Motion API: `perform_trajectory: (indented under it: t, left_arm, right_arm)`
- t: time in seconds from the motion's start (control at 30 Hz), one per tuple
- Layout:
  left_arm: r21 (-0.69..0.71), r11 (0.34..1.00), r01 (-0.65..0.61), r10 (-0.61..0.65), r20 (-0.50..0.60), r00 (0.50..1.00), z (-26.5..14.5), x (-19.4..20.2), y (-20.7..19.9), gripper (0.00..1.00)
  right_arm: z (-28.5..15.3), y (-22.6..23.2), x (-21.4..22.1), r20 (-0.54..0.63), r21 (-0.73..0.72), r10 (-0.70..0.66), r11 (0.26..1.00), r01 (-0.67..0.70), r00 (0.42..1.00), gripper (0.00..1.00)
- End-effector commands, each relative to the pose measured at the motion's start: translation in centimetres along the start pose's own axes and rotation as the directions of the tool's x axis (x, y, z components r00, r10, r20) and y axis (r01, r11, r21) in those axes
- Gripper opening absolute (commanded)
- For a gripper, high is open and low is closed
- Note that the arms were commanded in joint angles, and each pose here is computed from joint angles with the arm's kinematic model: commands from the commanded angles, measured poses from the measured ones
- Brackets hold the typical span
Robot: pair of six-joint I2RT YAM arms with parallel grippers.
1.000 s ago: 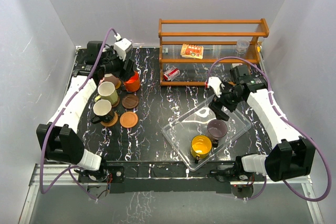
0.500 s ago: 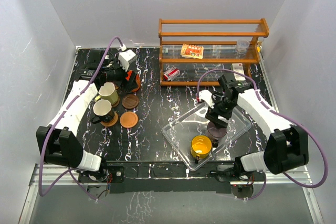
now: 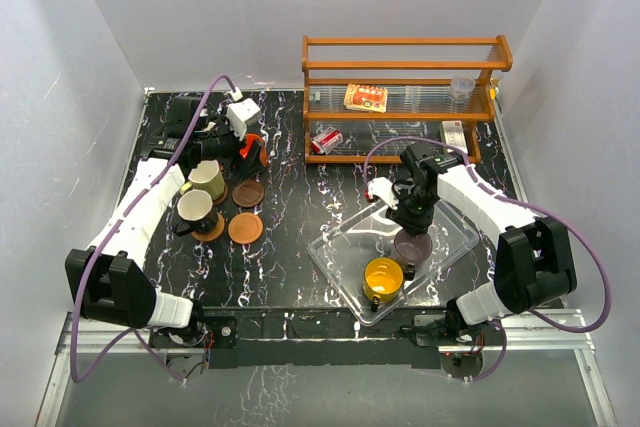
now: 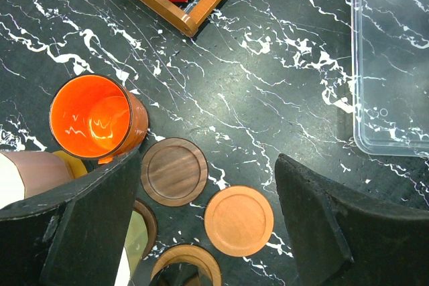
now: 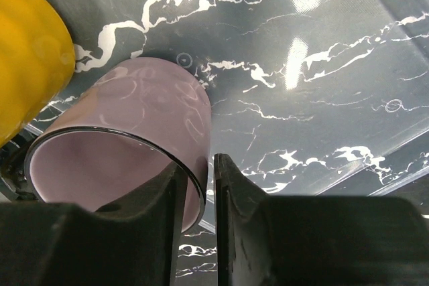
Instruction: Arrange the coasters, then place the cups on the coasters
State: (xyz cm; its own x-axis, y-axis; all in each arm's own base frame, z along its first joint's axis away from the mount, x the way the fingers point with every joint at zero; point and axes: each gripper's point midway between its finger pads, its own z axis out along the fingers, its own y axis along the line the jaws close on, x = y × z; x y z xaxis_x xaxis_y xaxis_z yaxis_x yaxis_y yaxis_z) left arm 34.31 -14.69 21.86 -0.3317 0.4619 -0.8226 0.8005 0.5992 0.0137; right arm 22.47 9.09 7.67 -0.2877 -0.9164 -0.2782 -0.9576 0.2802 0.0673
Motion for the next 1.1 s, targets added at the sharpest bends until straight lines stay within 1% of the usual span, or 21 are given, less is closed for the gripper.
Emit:
perform_trajectory:
  t: [0.0,0.13,0.17,0.37,0.47,0.57,0.67,0.77,0.87,1.07]
  left_arm:
    - [0.013,0.998,-0.054,0.053,0.043,0.998,-0.7,-1.2,-0.8,0.80]
    - [0.009,0.997,-0.071,0.071,0.040,0.997,-0.7,-1.2,-0.6,0.80]
    - [0.008,0.997,-0.075,0.075,0.038,0.996,-0.6,-1.2,-0.6,0.80]
    - [-0.011,0.996,-0.087,0.087,0.050,0.995,-0.7,-2.0,-0.3,0.80]
    - [-0.040,0.997,-0.062,0.064,0.064,0.996,-0.7,-2.7,0.0,0.81]
    - [-0.065,0.998,-0.029,0.033,0.071,0.997,-0.6,-3.3,0.1,0.82]
    - [-0.083,0.997,0.004,0.003,0.078,0.997,-0.3,-4.0,-0.1,0.83]
    - [-0.089,0.995,0.041,-0.032,0.099,0.995,0.1,-5.1,-0.5,0.83]
    - [-0.084,0.992,0.089,-0.078,0.125,0.989,0.5,-6.6,-1.2,0.83]
    - [-0.063,0.974,0.217,-0.204,0.170,0.964,2.2,-9.3,-2.0,0.83]
  right_arm:
    - [-1.2,-1.4,-0.3,-0.011,0.075,-0.032,0.997,0.033,0.999,0.12]
    - [-2.7,-2.2,-0.4,-0.027,0.121,-0.067,0.990,0.070,0.997,0.01]
    - [-3.2,-2.5,-0.5,-0.033,0.138,-0.076,0.987,0.080,0.997,0.00]
    - [-7.3,-5.5,-1.4,-0.069,0.292,-0.117,0.947,0.133,0.991,0.00]
    - [-9.6,-6.9,-3.0,-0.034,0.362,-0.112,0.925,0.116,0.993,0.00]
    - [-11.9,-8.3,-5.5,0.057,0.423,-0.072,0.905,0.041,0.996,0.00]
    - [-14.3,-9.7,-8.7,0.197,0.462,-0.017,0.883,-0.078,0.980,0.00]
    - [-15.9,-10.7,-11.6,0.333,0.471,0.048,0.857,-0.210,0.942,0.00]
    - [-16.7,-10.9,-14.6,0.443,0.452,0.087,0.838,-0.306,0.892,0.00]
    - [-16.7,-10.6,-20.1,0.571,0.412,0.111,0.818,-0.401,0.814,0.00]
